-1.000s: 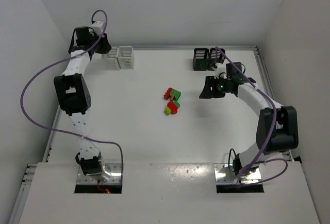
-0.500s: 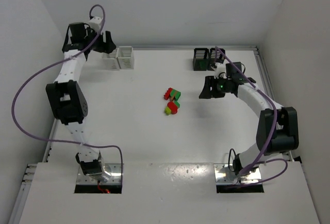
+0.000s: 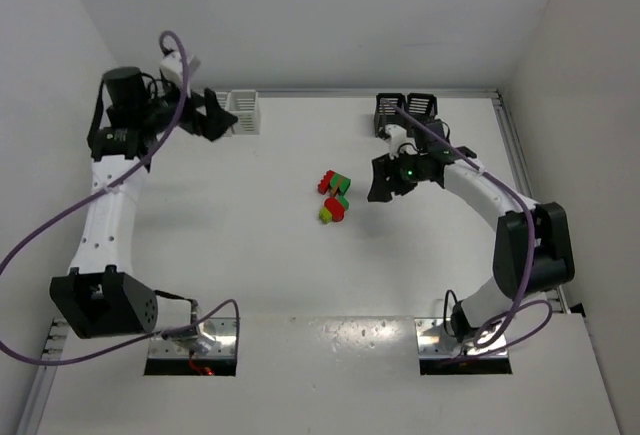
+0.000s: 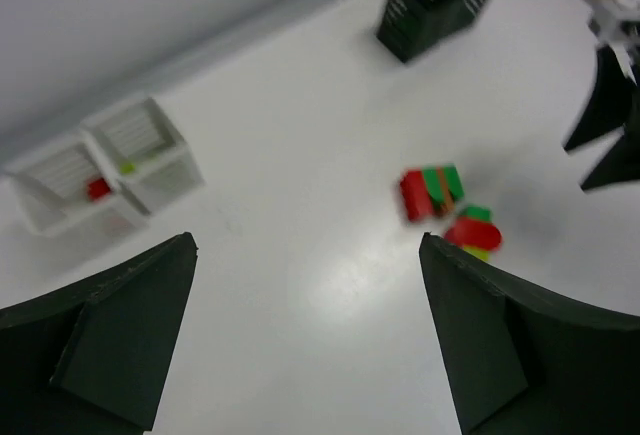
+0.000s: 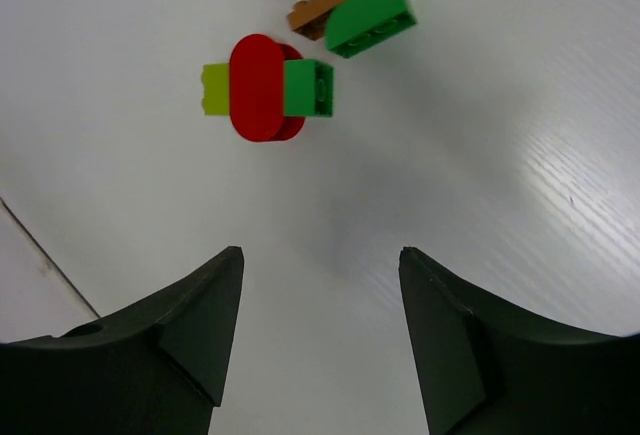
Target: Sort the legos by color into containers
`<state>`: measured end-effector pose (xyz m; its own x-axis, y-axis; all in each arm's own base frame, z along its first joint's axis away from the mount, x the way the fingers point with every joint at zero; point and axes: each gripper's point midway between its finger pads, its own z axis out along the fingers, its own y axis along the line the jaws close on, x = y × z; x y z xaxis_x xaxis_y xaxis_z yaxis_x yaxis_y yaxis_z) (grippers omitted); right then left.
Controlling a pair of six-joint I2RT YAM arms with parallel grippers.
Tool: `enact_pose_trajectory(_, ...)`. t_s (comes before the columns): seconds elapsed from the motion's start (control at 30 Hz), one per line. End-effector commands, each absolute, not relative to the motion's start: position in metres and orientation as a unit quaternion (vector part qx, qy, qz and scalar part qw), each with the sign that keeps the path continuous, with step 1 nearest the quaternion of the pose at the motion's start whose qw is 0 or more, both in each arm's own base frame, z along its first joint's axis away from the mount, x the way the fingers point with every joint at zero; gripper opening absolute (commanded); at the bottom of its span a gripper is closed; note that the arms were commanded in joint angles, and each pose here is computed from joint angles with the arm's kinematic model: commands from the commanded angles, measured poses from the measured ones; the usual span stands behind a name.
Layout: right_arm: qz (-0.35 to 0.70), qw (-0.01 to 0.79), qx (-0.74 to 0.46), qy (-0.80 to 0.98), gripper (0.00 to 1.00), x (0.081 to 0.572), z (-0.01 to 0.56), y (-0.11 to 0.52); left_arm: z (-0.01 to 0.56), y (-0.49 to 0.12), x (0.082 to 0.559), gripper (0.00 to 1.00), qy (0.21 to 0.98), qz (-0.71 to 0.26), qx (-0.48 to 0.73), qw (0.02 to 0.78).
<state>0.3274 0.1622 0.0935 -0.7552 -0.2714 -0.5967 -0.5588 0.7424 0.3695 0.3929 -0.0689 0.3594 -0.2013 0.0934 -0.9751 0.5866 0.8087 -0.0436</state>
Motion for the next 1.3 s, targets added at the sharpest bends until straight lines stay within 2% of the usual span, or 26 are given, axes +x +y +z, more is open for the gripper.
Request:
enact_pose_trajectory(0.0, 0.248, 0.321, -0.349, 0.845, 0.66, 0.342, 0.119, 0.179, 0.306, -0.106, 0.347, 1.00, 0.759, -0.282, 0.288, 0.511)
enact_pose_trajectory(0.07, 0.258, 0.316, -0.433, 0.804, 0.66, 0.336, 0.116, 0.184, 0.288, -0.121, 0.323, 1.00, 0.747, -0.301, 0.322, 0.497)
enact_pose_trajectory(0.23, 0.236, 0.334, -0.618, 0.671, 0.63, 0.334, 0.111, 0.192, 0.256, -0.137, 0.303, 1.00, 0.745, -0.343, 0.339, 0.460)
enact_pose_trajectory(0.43, 0.201, 0.243, -0.745, 0.587, 0.60, 0.338, 0.069, 0.181, 0.250, -0.137, 0.301, 1.00, 0.738, -0.346, 0.347, 0.463)
enact_pose_trajectory(0.67, 0.223, 0.190, -0.760, 0.580, 0.59, 0.344, 0.045, 0.197, 0.250, -0.131, 0.303, 1.00, 0.737, -0.351, 0.343, 0.465)
enact_pose_trajectory(0.8, 0.236, 0.181, -0.763, 0.574, 0.65, 0.339, 0.035, 0.209, 0.241, -0.128, 0.306, 1.00, 0.742, -0.350, 0.341, 0.460)
enact_pose_trajectory(1.0, 0.230, 0.172, -0.766, 0.575, 0.67, 0.340, 0.013, 0.220, 0.233, -0.123, 0.309, 1.00, 0.747, -0.353, 0.333, 0.454)
enact_pose_trajectory(1.13, 0.221, 0.182, -0.763, 0.579, 0.79, 0.353, 0.008, 0.233, 0.233, -0.123, 0.309, 1.00, 0.747, -0.353, 0.333, 0.454)
enact_pose_trajectory(1.27, 0.212, 0.182, -0.767, 0.577, 0.85, 0.361, -0.002, 0.242, 0.233, -0.123, 0.309, 1.00, 0.746, -0.351, 0.337, 0.456)
